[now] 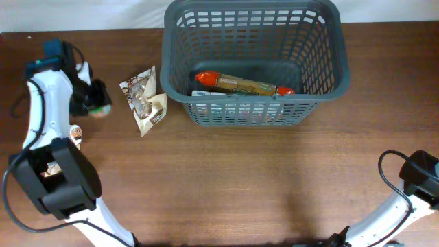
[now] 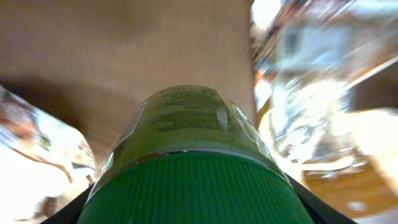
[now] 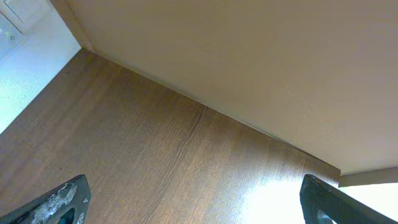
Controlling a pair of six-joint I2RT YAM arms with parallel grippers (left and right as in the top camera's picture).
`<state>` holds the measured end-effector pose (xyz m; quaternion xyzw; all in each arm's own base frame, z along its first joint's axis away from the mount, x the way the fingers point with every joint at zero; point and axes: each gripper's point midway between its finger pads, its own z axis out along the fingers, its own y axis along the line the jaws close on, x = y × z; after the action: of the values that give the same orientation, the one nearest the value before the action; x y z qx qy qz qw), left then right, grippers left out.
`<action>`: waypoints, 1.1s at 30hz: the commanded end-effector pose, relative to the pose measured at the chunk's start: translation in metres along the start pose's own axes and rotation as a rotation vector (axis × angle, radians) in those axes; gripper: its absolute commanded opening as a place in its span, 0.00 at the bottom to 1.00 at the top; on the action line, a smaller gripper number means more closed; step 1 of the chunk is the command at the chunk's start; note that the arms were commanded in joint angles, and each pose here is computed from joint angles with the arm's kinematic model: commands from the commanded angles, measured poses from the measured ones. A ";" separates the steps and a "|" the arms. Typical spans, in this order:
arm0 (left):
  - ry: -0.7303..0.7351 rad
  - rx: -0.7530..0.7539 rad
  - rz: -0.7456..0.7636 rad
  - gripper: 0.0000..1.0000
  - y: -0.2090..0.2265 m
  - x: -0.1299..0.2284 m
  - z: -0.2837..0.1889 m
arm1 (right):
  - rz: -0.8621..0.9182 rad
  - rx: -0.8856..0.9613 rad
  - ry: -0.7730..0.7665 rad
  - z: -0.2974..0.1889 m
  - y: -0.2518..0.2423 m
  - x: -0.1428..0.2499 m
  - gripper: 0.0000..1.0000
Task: Pack container
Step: 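Lift the Knorr jar and carry it over the basket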
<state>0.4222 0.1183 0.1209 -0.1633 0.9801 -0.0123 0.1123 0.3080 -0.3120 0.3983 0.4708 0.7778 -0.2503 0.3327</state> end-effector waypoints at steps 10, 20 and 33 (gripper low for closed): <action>-0.598 0.392 0.353 0.02 -0.130 -0.058 -0.236 | 0.007 0.001 -0.001 0.000 0.000 0.000 0.99; -0.895 0.520 0.810 0.02 -0.255 -0.007 -0.347 | 0.007 0.001 -0.001 0.000 0.000 0.000 0.99; -0.636 0.623 0.972 0.02 -0.361 0.027 -0.248 | 0.007 0.001 -0.002 0.000 0.000 0.000 0.99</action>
<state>0.4410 -0.2174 0.4142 0.3306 0.7993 -0.1887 0.4650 0.3080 -0.3120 0.3983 0.4709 0.7778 -0.2502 0.3327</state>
